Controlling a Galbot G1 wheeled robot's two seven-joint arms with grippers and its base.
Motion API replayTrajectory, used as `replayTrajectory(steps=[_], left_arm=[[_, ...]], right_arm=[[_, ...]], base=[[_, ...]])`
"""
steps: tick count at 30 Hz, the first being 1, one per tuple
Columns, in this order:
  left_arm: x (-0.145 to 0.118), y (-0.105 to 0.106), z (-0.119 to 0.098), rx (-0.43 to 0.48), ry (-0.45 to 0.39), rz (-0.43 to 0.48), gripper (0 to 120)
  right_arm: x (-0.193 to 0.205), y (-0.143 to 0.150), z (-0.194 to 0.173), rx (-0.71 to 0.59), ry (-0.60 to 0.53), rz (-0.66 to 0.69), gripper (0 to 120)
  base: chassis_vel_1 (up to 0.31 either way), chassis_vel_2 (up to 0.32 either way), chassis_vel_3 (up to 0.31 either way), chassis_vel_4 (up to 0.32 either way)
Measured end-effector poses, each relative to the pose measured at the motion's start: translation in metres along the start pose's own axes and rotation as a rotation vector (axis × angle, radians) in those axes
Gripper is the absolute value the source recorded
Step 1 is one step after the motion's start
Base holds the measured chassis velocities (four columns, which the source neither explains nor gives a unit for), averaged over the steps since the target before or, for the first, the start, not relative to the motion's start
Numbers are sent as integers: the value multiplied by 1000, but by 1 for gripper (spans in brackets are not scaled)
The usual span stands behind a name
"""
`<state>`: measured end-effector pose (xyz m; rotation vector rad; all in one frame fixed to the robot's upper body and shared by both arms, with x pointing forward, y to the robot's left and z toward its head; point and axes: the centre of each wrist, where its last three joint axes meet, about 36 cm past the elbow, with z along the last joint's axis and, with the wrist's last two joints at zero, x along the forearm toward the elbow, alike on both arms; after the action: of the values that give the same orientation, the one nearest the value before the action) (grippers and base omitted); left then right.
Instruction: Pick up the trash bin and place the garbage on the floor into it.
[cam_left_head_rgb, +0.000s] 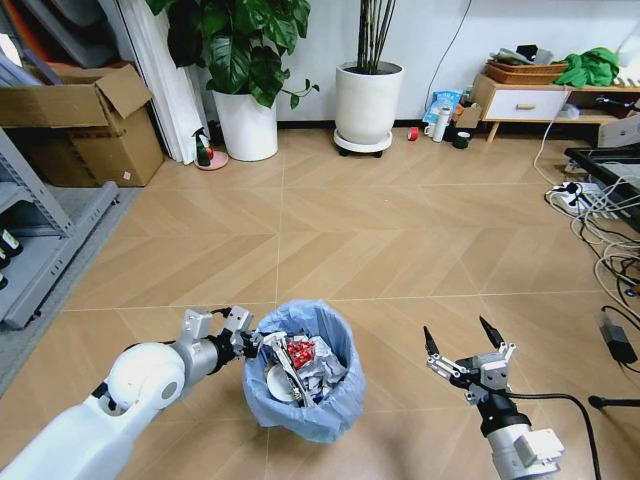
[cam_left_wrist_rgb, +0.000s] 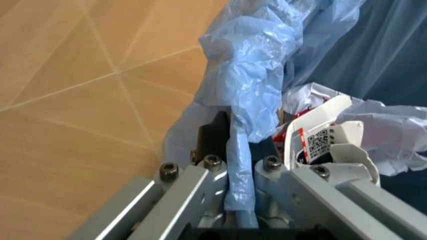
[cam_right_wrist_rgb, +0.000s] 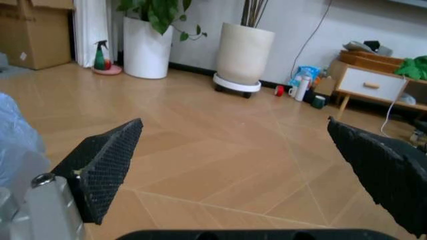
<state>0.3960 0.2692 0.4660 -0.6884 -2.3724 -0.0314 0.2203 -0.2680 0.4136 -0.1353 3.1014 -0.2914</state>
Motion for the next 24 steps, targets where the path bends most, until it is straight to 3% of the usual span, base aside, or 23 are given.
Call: replayTrajectory(steps=[5,7,9,11,15,20,24], left_arm=[[-1,-2,2,110,-43,-90,0],[1,1,-3,196,-87,-196,0],[1,3,-4,220,-95,-226,0],[0,12,-10,294,-118,-326,0],[-1,22,-7,315,-116,-424,0],[1,26,-1,334,-107,-473,0],[10,37,22,393,-66,-572,0]], right_arm=[[-2,-2,0,0,-10,16,100],[-2,-5,0,11,-10,5,100],[-2,-6,0,13,-9,2,100],[-3,-9,-1,16,-9,1,100],[-4,-10,1,12,-7,7,100],[-5,-12,2,12,-3,7,100],[-8,-18,3,23,4,-4,100]], base=[[0,0,0,0],[0,0,0,0],[0,0,0,0],[0,0,0,0],[0,0,0,0],[0,0,0,0],[0,0,0,0]])
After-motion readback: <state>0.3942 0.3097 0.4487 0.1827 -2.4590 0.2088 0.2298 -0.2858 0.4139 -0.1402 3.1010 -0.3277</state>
